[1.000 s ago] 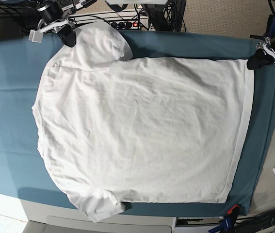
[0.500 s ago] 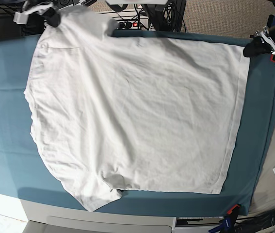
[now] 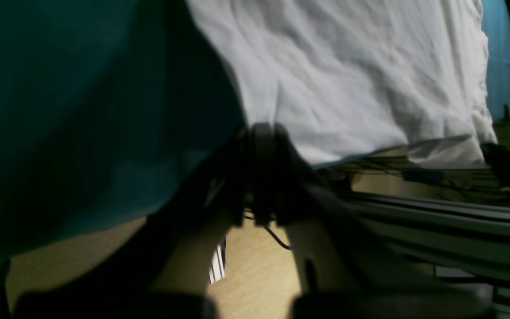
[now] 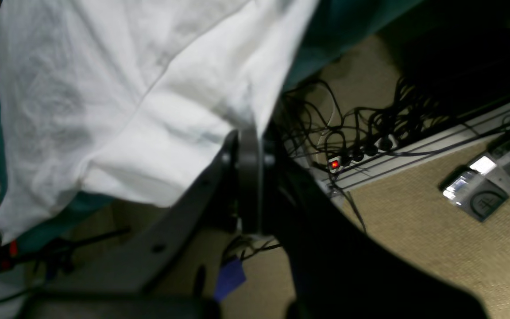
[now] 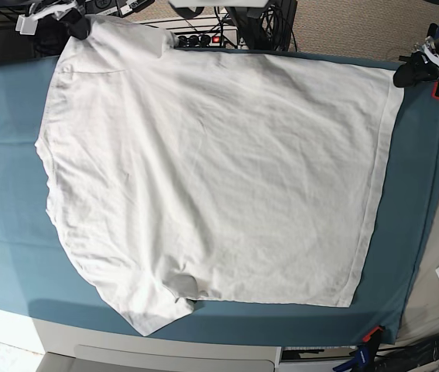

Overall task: Fold the T-shirt properly
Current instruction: 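Lift and pull the shirt edge with both grippers to straighten it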

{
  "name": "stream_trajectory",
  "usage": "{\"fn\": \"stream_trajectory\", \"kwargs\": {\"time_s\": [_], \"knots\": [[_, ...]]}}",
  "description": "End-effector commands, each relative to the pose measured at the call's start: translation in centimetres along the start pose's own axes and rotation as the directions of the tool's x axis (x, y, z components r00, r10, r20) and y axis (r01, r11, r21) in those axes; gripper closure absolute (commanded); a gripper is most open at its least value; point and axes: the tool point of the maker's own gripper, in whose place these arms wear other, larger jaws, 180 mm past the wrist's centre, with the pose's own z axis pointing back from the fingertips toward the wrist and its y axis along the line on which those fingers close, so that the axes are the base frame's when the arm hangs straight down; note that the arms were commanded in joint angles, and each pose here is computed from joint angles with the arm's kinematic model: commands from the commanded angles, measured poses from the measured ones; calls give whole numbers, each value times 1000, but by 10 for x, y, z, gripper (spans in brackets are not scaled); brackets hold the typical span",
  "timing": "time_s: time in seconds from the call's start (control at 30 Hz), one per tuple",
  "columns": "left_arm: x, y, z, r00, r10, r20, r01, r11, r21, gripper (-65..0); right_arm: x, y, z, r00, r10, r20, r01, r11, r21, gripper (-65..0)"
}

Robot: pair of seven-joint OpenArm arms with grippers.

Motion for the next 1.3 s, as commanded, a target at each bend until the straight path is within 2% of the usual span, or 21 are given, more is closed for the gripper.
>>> {"fn": "stream_trajectory", "kwargs": {"time_s": [0.0,0.3,0.43,0.9,1.1,1.27], "knots": [[-16,5,8,998,24,-65,-22,999,26,0,4,0,9,1000,16,11,-16,1000,3,0],[-39,5,18,992,68,-109,-64,997,38,0,-9,-4,21,999,1,-33,-1,1000,-13,0],[-40,5,20,993,84,-85,-81,996,42,0,-9,-5,27,999,-18,-37,18,1000,-12,0],[-38,4,21,993,90,-73,-87,995,38,0,8,-14,51,998,-55,23,56,998,-34,0],[-26,-7,18,997,38,-60,-37,999,18,0,18,-6,46,995,-77,70,76,997,11,0],[-10,-14,13,998,-48,-44,49,998,25,0,35,3,30,989,-74,126,67,996,65,0]]}}
